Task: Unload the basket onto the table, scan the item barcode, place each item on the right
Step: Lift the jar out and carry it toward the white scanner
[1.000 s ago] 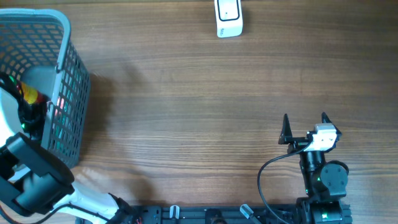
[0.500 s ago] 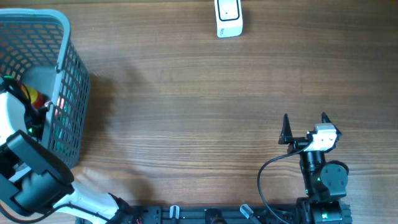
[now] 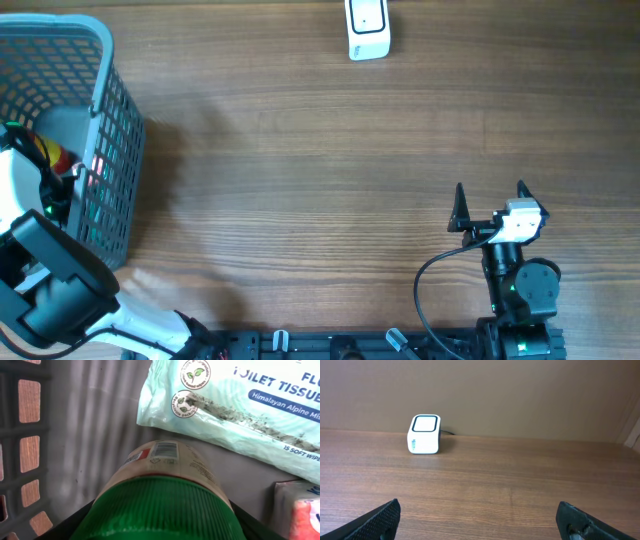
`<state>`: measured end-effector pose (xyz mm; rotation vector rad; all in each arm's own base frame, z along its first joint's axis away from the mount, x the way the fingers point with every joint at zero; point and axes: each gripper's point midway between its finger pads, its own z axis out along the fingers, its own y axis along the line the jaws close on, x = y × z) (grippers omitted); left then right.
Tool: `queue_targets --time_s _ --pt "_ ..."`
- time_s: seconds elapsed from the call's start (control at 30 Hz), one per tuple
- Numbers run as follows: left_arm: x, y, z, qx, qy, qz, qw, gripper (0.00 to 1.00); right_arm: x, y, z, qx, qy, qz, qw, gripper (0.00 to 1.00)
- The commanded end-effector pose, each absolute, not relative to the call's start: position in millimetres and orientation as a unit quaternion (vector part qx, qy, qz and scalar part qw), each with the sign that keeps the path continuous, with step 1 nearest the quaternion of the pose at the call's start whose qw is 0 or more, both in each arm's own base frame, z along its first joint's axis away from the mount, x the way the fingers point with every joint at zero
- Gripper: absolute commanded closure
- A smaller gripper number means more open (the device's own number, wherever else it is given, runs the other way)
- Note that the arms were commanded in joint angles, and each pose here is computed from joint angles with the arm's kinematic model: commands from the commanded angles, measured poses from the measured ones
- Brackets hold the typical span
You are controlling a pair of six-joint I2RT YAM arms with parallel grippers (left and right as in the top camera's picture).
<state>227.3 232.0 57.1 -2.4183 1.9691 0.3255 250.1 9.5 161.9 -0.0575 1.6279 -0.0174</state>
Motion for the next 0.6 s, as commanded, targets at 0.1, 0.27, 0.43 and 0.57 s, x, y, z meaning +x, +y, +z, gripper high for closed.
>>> queue_targets --time_s 0.1,0.27,0.43,0.57 --pt "228 240 78 -0.755 0.646 0.115 0.012 0.44 250 11 163 -0.033 0.726 -0.006 0.687 0.0" --pt "245 254 123 -0.751 0.648 0.105 0.071 0.42 250 11 163 -0.033 0.726 -0.006 0.687 0.0" --pt "257 263 175 -0.752 0.64 0.092 0.13 0.41 250 11 163 -0.033 0.726 -0.006 0.687 0.0" --pt "267 259 211 -0.741 0.646 0.059 0.174 0.41 250 11 163 -0.033 0.726 -0.006 0.687 0.0"
